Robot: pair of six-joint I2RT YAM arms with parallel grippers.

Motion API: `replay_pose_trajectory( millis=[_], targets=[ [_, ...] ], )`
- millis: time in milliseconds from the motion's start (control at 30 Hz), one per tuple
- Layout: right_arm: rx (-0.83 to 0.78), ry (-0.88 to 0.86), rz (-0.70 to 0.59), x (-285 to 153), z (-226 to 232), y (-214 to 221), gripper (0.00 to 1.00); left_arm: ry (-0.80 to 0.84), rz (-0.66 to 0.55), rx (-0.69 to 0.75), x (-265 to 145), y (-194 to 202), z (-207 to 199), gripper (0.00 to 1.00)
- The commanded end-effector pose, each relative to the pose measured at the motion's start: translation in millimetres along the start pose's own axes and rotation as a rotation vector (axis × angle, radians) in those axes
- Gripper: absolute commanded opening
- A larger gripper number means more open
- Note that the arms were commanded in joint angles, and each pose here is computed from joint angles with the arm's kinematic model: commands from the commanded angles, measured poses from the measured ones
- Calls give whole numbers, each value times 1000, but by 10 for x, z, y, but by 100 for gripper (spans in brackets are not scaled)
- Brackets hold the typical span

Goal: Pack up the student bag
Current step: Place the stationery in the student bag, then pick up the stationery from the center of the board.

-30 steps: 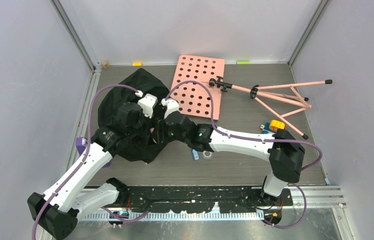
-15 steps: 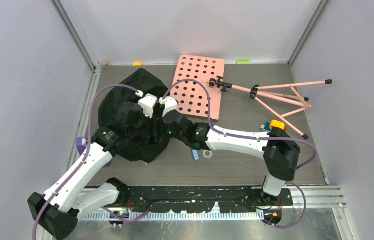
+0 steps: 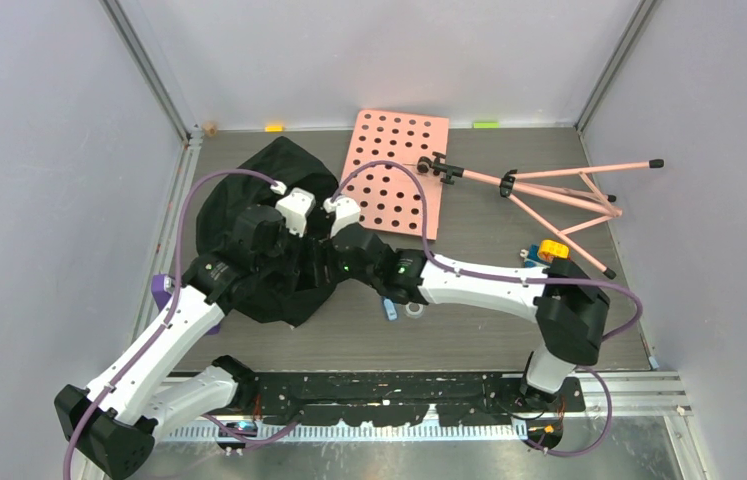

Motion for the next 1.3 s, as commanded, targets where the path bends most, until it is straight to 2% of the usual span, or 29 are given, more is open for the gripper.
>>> replay_pose_trajectory(
  millis=[0, 100, 233, 400, 600, 1033, 1267],
  targets=[
    [44, -83, -110, -376, 143, -291, 64, -8, -58, -2, -63, -82, 20, 0],
    [52, -69, -117, -579, 84, -330, 65, -16, -55, -3, -69, -79, 28, 0],
    [30, 68, -103, -746, -164, -336, 67, -22, -61, -3, -82, -85, 35, 0],
    [94, 254, -19, -831, -720, -215, 68, -17, -60, -3, -83, -84, 30, 0],
    [113, 404, 91, -842, -1059, 65, 66, -17, -55, -3, -72, -79, 29, 0],
    [37, 500, 258, -505, -1063, 560, 61, -20, -59, -3, -88, -82, 33, 0],
    [26, 533, 292, -358, -1103, 675, 60, -14, -63, -5, -92, -87, 28, 0]
  ],
)
Point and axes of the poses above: each gripper's point midway between its finger pads, its own x axis out along the fingers, its own z axis along the line the jaws close on, y = z × x, the point moved 8 cm from there along -x, back along the fingers, and after that the axes turned 13 degrees about x, right-handed, at the moved point
